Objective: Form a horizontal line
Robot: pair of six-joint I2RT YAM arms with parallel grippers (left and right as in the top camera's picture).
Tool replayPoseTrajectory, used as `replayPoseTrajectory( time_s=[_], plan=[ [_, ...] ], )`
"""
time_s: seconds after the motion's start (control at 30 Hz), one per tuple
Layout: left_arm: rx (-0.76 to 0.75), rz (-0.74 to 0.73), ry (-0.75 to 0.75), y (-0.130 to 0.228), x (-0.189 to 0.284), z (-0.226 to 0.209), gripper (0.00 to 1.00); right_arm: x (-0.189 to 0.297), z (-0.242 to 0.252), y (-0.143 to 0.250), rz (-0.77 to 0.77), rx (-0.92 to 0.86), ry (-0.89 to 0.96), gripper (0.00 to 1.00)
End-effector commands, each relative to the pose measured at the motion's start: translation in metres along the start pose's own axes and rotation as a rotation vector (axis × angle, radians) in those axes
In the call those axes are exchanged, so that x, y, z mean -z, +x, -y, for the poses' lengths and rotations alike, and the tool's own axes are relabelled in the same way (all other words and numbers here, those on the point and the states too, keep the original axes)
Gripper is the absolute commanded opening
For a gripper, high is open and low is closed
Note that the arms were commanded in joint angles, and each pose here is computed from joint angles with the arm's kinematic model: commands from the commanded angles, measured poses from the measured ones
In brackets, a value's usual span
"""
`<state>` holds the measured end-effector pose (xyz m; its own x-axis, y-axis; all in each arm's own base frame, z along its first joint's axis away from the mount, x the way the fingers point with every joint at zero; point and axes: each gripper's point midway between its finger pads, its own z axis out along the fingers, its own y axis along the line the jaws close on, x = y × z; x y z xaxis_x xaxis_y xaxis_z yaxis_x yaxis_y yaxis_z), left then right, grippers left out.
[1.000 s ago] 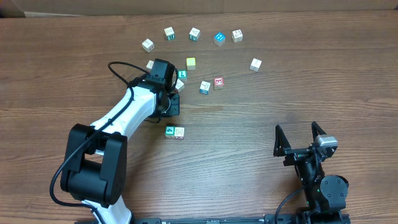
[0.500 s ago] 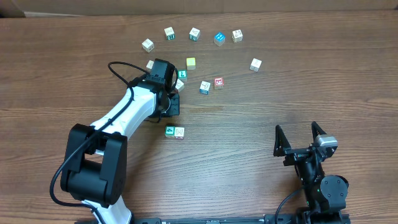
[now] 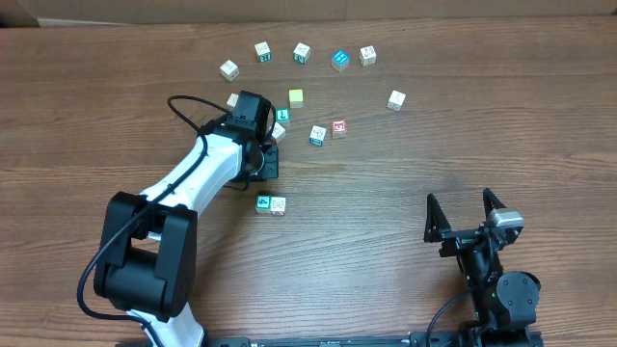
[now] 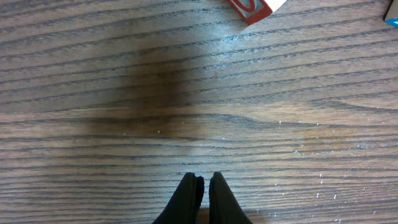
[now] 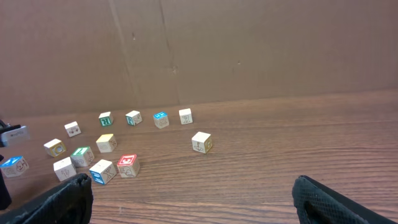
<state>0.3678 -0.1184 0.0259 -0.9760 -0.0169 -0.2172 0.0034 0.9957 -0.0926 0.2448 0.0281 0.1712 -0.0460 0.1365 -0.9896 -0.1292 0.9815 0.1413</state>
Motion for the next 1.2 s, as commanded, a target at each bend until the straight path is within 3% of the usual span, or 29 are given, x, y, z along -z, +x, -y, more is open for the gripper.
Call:
replayPoseTrajectory(
  time_s=[0.0, 1.17],
  plan=[
    [0.004, -0.025, -0.003, 0.006, -0.008, 0.001, 0.04, 0.0, -0.001, 0.001, 0.006, 0.008, -0.005, 1.0],
    [0.005, -0.12, -0.033, 0.029, -0.007, -0.006, 0.04, 0.0, -0.001, 0.001, 0.006, 0.008, -0.005, 1.0]
  ],
)
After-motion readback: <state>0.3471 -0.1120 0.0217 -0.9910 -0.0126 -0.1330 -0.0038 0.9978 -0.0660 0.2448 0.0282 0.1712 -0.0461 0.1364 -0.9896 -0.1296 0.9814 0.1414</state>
